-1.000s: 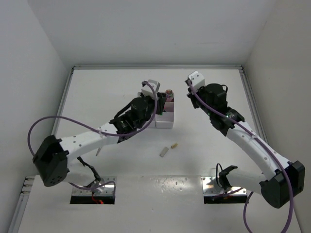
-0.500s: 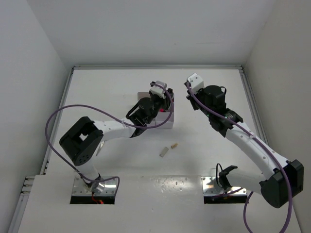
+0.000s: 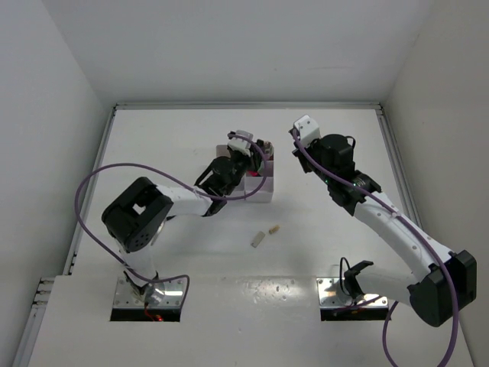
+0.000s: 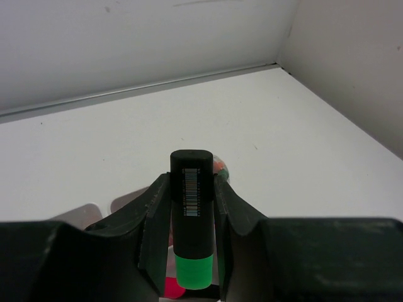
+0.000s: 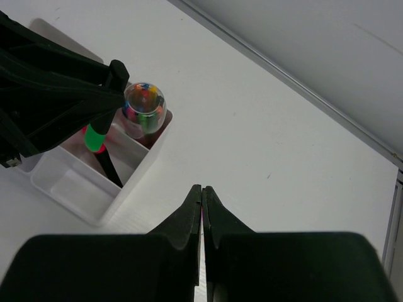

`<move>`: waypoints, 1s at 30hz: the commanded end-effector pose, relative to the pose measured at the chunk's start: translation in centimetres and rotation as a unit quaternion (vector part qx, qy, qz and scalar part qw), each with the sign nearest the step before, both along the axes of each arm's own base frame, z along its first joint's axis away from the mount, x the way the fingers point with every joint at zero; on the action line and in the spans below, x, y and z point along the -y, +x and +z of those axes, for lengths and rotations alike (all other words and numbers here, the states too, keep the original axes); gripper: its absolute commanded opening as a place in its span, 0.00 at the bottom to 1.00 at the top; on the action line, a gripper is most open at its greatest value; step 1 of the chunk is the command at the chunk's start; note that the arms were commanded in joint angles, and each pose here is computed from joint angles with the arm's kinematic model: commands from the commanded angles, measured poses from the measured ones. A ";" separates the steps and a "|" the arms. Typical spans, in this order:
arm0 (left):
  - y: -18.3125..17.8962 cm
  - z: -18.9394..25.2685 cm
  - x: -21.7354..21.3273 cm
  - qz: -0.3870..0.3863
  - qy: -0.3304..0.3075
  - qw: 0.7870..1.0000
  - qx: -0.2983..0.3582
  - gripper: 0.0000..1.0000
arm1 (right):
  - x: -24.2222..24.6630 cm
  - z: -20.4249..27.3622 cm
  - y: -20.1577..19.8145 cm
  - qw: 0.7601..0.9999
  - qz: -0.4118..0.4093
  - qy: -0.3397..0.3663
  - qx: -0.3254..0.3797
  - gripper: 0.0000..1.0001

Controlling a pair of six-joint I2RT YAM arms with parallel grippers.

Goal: Sort the stationery into containers
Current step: Place the pen in the storage box.

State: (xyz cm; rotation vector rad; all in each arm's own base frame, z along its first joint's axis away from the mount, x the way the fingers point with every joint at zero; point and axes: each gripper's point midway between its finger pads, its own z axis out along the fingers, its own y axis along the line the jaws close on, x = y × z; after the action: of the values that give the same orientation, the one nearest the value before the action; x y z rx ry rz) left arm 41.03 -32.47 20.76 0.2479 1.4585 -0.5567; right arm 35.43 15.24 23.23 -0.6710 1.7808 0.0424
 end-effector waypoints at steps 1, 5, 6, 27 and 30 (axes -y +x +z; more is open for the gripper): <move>0.6 1.0 -0.5 -0.007 -0.037 0.999 0.024 0.00 | 0.2 1.0 0.6 1.000 -0.008 0.004 0.022 0.00; 0.6 0.3 -0.3 -0.017 -0.052 0.998 0.017 0.00 | 0.2 1.0 0.6 1.000 -0.008 0.004 0.022 0.00; 1.0 0.0 -0.6 -0.014 -0.058 0.998 0.015 0.00 | 0.2 1.0 0.6 1.000 -0.008 0.004 0.022 0.00; -1.4 -0.3 -1.7 -0.031 -0.063 0.998 0.006 0.58 | 0.1 0.8 0.5 1.000 -0.004 0.003 0.017 0.06; -2.0 2.2 -2.0 -0.035 -0.070 0.997 0.025 0.62 | -0.2 0.5 0.3 1.000 0.017 -0.006 0.013 0.54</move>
State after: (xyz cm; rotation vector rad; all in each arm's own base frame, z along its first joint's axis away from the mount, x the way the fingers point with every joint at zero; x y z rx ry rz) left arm 39.64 -31.14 16.80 0.2229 1.5073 -0.6592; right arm 35.43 15.27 23.23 -0.6824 1.7769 0.0393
